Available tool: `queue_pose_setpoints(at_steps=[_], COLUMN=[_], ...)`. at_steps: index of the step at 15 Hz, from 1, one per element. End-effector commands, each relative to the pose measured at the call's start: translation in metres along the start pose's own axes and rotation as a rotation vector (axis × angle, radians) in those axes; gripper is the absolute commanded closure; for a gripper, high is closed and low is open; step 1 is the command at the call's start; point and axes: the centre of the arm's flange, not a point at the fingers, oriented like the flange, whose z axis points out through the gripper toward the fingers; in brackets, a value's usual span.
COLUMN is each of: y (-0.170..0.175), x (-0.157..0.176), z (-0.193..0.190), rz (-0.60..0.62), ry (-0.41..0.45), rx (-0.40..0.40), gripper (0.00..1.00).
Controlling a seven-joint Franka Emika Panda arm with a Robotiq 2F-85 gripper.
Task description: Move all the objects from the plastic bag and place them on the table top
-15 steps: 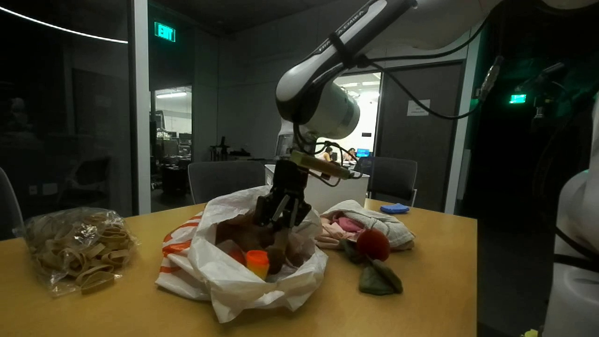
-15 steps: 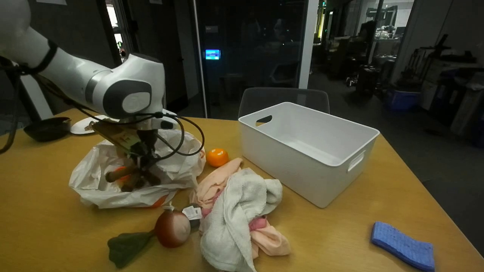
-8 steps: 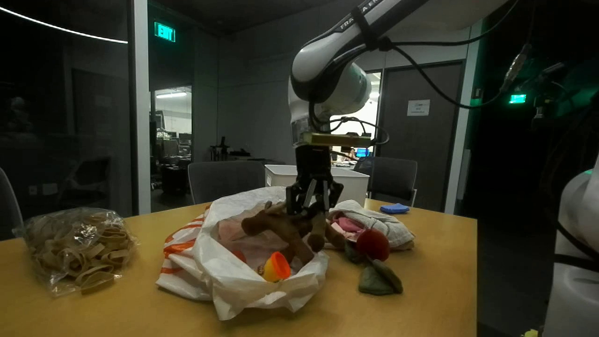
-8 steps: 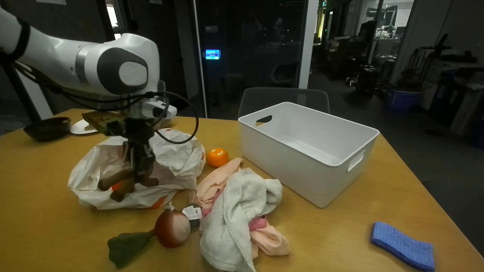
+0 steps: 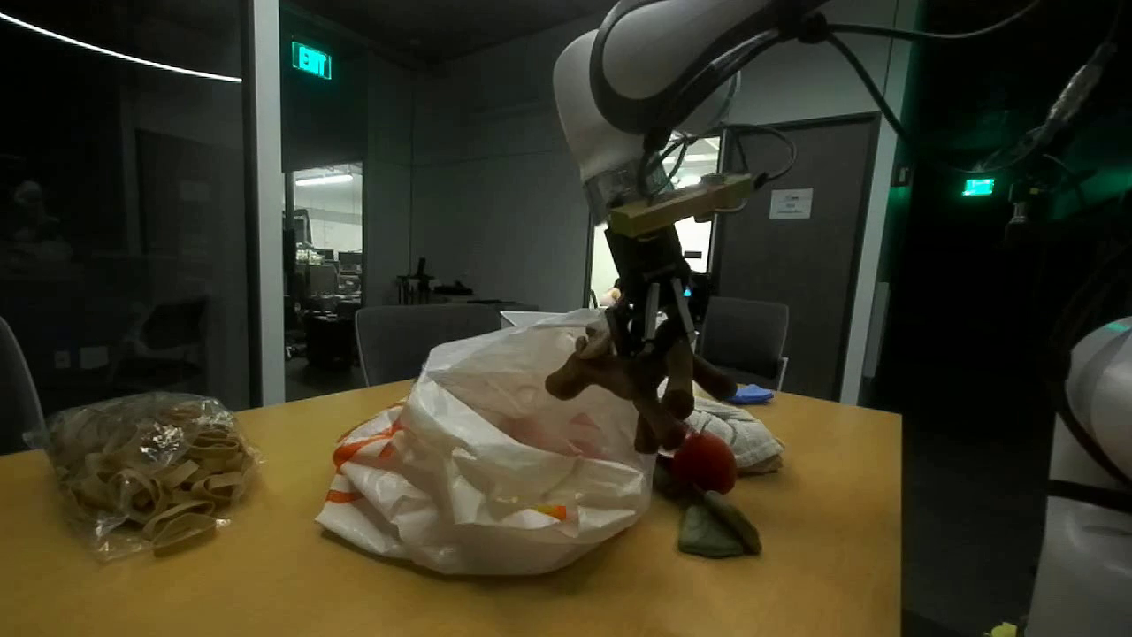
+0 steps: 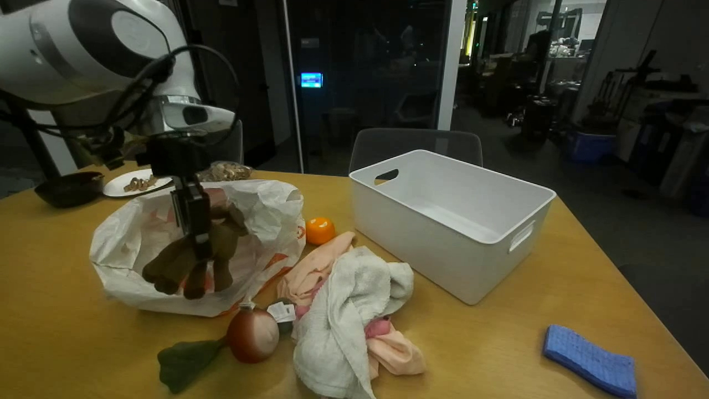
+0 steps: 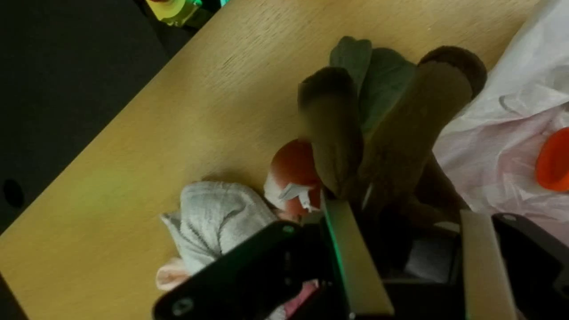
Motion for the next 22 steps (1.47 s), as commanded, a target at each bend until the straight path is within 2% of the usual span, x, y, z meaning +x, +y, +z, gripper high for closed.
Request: queue_pose_setpoints(at_steps=[1, 2, 5, 10, 12, 14, 17, 22], y=[0.031, 0.036, 0.056, 0.088, 0.093, 0.095, 0.097, 0.103], x=[-0.017, -0.016, -0.008, 0.0, 0.001, 0.002, 0.004, -0.009], z=[-0.026, -0.029, -0.03, -0.014, -0.009, -0.007, -0.006, -0.006], rz=[0.047, 0.062, 0.171, 0.335, 0.321, 0.222, 0.112, 0.005], ry=[0.163, 0.217, 0.28, 0.214, 0.14, 0.049, -0.011, -0.267], rx=[-0.024, -0.021, -0.052, -0.084, -0.074, 0.014, 0.137, 0.233], gripper=[0.91, 0.91, 0.9, 0.9, 0.9, 0.9, 0.92, 0.89])
